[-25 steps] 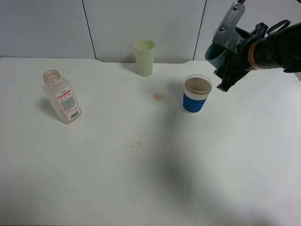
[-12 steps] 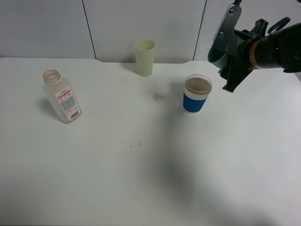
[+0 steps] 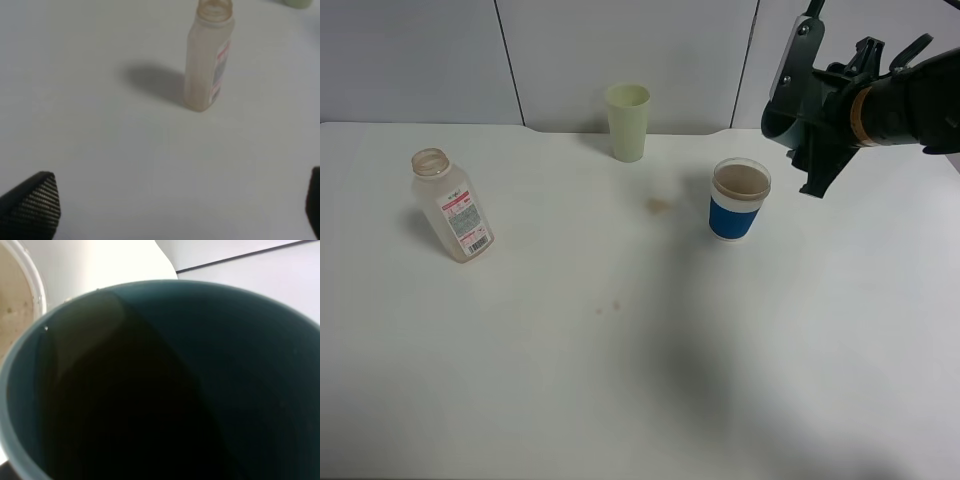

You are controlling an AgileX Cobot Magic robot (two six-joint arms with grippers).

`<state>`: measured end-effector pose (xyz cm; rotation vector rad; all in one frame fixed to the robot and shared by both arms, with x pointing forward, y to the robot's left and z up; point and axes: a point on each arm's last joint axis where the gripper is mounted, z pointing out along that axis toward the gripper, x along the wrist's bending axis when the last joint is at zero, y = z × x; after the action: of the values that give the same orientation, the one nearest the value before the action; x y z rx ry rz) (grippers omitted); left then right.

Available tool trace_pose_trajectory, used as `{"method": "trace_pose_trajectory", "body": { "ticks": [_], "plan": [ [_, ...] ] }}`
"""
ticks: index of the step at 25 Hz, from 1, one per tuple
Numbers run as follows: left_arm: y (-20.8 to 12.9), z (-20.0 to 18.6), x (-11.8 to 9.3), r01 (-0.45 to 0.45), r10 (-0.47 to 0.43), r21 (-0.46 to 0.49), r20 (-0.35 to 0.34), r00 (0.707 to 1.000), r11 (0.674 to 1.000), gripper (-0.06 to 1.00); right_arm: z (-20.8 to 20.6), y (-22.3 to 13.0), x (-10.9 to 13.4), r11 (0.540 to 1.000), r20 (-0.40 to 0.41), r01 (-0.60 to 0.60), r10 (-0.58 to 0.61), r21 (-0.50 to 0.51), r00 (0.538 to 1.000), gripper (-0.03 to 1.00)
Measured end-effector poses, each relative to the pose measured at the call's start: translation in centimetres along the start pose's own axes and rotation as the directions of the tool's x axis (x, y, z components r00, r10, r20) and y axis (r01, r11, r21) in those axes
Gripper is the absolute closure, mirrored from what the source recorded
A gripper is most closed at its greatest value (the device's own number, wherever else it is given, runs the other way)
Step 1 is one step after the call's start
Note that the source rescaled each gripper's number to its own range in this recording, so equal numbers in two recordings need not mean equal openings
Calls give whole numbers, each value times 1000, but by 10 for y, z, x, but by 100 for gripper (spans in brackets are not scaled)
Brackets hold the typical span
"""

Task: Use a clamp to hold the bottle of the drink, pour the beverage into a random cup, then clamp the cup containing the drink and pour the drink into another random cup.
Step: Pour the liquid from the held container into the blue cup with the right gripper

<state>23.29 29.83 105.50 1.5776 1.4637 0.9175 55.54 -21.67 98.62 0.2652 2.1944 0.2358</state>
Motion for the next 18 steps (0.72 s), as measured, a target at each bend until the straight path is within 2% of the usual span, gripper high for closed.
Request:
{"method": "trace_pose_trajectory", "body": {
  "ticks": [18],
  "plan": [
    [0, 0, 0, 0, 0, 0, 0, 1000, 1000, -5, 0, 0, 0, 994, 0, 113, -113, 1, 994, 95]
  ]
}}
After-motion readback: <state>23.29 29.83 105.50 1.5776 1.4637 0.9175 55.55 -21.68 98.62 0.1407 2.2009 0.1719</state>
